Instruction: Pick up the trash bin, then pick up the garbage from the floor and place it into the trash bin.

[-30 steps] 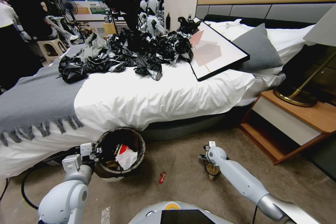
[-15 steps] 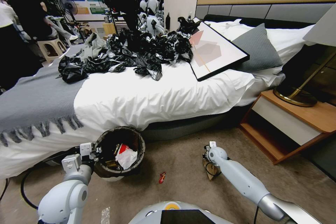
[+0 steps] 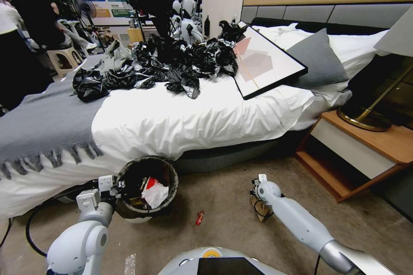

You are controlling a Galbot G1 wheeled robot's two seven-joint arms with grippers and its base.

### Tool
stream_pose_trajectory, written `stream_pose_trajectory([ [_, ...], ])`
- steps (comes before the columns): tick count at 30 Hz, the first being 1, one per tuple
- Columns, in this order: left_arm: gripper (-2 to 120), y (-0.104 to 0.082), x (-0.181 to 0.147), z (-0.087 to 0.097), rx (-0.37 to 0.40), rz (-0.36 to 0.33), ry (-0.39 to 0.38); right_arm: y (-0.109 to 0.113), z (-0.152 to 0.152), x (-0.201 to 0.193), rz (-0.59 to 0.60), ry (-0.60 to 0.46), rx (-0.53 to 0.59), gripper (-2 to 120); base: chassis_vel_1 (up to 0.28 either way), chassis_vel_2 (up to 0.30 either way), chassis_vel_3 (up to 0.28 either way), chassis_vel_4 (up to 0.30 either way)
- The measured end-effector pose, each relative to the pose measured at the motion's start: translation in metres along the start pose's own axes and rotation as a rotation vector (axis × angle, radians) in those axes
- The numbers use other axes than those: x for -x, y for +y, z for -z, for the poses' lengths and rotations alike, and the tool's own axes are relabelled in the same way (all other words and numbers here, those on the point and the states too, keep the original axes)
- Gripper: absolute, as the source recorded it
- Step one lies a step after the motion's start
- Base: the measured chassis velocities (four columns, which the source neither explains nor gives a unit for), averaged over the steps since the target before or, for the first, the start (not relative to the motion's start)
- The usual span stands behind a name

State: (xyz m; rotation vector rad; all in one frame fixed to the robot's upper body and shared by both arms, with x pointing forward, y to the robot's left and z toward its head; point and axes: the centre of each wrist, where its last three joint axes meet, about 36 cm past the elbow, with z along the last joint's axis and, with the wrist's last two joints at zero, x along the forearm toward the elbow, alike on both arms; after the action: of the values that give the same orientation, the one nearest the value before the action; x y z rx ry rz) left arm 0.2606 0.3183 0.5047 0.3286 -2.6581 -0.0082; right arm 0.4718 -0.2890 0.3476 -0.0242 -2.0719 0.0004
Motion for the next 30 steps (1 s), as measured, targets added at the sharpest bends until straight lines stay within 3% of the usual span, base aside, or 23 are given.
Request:
stream_pose_trajectory([
  [3, 4, 0.000, 0.000, 0.000, -0.001, -0.001, -0.002, 0.007, 0.025, -0.056, 0.080, -0.100, -0.009, 3, 0.000, 0.000, 0.000, 0.000],
  [10, 4, -0.001, -0.001, 0.000, -0.002, -0.004, 0.000, 0.014, 0.054, -0.129, 0.167, -0.224, -0.038, 3, 0.000, 0.000, 0.000, 0.000],
  [12, 4, -0.001, -0.003, 0.000, -0.002, -0.010, 0.000, 0.024, 0.065, -0.171, 0.230, -0.289, -0.068, 3, 0.000, 0.000, 0.000, 0.000],
  [13, 4, -0.001, -0.003, 0.000, -0.002, -0.010, 0.000, 0.024, 0.065, -0.171, 0.230, -0.289, -0.068, 3, 0.000, 0.000, 0.000, 0.000],
  [18, 4, -0.002, -0.002, -0.001, 0.003, -0.017, 0.002, 0.052, 0.085, -0.244, 0.393, -0.386, -0.140, 3, 0.000, 0.000, 0.000, 0.000],
  [23, 4, -0.004, 0.000, -0.002, 0.004, -0.019, 0.007, 0.069, 0.095, -0.268, 0.484, -0.394, -0.168, 3, 0.000, 0.000, 0.000, 0.000],
  [30, 4, -0.005, 0.001, -0.004, 0.005, -0.018, 0.011, 0.117, 0.126, -0.298, 0.679, -0.419, -0.264, 3, 0.000, 0.000, 0.000, 0.000],
])
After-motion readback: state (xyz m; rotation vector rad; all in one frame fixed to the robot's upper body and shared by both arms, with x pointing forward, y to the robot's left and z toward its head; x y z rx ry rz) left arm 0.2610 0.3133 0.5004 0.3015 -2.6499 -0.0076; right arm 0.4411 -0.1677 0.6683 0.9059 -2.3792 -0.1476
